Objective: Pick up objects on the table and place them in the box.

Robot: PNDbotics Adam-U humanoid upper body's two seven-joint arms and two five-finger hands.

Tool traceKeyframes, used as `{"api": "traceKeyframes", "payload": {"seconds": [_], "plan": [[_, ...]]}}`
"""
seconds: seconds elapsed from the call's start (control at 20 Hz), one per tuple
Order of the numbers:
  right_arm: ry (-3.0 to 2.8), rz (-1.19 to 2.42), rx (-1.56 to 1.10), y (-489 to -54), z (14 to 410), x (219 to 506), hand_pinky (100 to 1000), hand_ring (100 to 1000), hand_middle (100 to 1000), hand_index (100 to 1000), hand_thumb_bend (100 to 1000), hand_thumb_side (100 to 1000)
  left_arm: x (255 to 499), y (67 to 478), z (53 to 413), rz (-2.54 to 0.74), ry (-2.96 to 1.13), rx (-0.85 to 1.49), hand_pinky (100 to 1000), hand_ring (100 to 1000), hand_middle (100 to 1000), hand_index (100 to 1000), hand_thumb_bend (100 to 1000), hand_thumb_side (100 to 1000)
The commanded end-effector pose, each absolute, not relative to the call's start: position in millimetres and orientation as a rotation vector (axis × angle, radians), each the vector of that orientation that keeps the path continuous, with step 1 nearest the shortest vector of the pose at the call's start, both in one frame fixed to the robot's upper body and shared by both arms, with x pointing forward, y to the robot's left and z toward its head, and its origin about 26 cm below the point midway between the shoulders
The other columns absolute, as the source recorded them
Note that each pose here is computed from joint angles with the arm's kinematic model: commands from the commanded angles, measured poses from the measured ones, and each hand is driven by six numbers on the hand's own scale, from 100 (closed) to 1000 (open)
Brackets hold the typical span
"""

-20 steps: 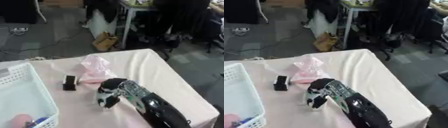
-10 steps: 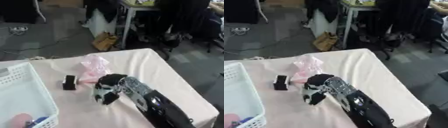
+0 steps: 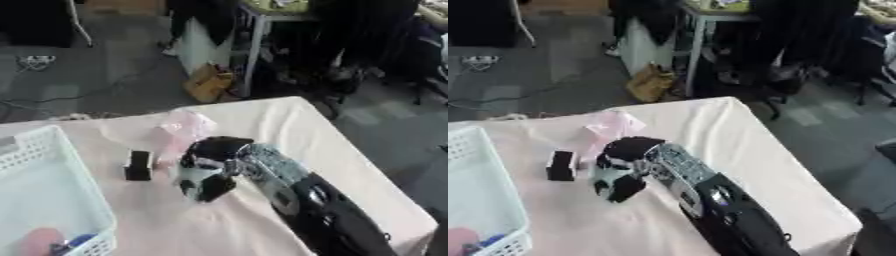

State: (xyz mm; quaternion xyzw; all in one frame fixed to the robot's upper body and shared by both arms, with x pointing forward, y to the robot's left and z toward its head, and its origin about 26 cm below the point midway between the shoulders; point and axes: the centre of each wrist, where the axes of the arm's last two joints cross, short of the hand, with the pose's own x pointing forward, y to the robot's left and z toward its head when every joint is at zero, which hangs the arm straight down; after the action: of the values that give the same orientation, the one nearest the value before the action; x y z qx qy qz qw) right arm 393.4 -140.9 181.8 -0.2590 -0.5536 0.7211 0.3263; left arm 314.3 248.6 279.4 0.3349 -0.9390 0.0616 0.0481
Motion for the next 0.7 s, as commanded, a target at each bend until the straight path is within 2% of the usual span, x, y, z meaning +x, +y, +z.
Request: {"api": "traceKeyframes", "payload": {"seconds": [0.05,0.7], "plan": [[-1.535,1.871,-0.722,-144.9,210.9,387.9,303,174,100,121,100,565,311.0,250.4,286.2,0.179,-2.887,1.036,857,946,830,873,100,794],[-1.728,1.846,-0.749,-138.5,263.4,369.7,296,173,100,122,100,569,311.1,249.4,283.8,0.161,-2.879,1.03,856,947,831,873,100,798]]}}
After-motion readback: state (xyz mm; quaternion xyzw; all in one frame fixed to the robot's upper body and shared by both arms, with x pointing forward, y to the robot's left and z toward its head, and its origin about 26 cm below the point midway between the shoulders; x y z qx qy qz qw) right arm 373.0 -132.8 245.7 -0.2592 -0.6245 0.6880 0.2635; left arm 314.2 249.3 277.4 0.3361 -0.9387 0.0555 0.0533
